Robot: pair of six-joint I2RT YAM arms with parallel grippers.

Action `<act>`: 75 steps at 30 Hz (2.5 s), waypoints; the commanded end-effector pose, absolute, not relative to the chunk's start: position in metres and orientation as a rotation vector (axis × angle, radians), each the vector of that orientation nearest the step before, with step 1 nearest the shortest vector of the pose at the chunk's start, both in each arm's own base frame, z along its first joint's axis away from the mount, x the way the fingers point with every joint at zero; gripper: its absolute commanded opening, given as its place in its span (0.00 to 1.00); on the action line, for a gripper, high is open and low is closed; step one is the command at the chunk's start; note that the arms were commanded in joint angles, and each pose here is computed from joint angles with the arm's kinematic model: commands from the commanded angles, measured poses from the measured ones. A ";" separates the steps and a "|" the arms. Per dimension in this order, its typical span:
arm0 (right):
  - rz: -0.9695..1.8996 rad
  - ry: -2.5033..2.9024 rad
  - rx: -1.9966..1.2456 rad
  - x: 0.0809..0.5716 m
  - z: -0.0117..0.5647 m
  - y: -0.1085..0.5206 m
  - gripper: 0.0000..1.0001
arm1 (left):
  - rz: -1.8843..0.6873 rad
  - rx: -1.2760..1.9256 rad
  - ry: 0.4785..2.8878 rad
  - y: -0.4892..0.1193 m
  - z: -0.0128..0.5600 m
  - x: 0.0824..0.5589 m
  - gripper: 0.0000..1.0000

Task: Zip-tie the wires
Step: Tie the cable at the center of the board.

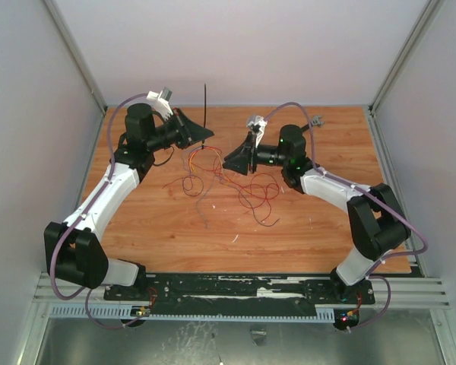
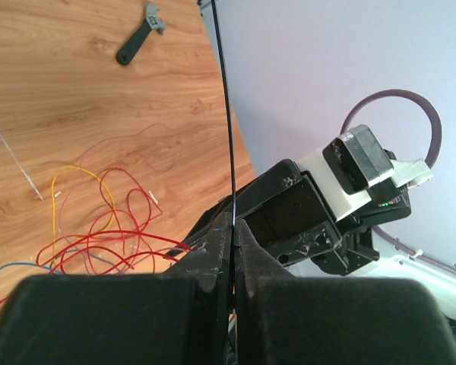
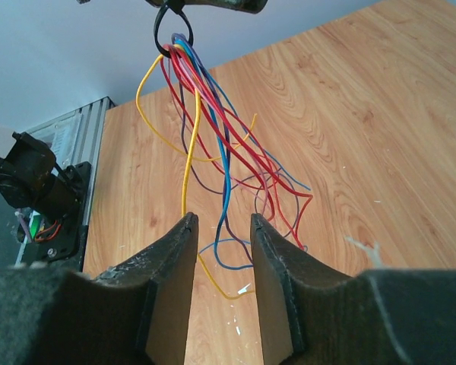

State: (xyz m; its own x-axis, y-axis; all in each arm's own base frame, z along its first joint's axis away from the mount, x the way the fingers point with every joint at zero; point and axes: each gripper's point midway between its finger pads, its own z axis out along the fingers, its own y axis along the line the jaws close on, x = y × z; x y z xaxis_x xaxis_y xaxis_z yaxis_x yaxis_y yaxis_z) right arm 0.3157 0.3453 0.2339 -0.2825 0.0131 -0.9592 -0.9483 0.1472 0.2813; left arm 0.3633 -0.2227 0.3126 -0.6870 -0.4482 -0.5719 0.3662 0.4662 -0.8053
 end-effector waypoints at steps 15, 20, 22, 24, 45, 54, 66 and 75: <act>1.314 1.440 -0.994 0.311 0.247 0.357 0.00 | -1.297 -0.034 1.861 -0.216 0.333 0.361 0.00; 1.265 1.482 -0.987 0.312 0.242 0.344 0.00 | -1.272 -0.058 1.847 -0.203 0.336 0.367 0.00; 1.246 1.509 -0.972 0.316 0.239 0.336 0.00 | -1.264 -0.062 1.845 -0.200 0.336 0.368 0.00; 1.230 1.526 -0.960 0.318 0.237 0.330 0.00 | -1.259 -0.062 1.847 -0.198 0.336 0.368 0.00; 1.117 1.605 -0.873 0.341 0.234 0.302 0.00 | -1.259 -0.088 1.839 -0.187 0.335 0.371 0.00; 1.178 1.551 -0.934 0.327 0.243 0.303 0.20 | -1.261 -0.077 1.824 -0.186 0.341 0.370 0.00; 1.154 1.482 -0.952 0.341 0.269 0.314 0.16 | -1.269 -0.065 1.818 -0.187 0.345 0.365 0.00; 1.166 1.475 -0.924 0.356 0.253 0.329 0.13 | -1.292 -0.056 1.819 -0.188 0.348 0.361 0.00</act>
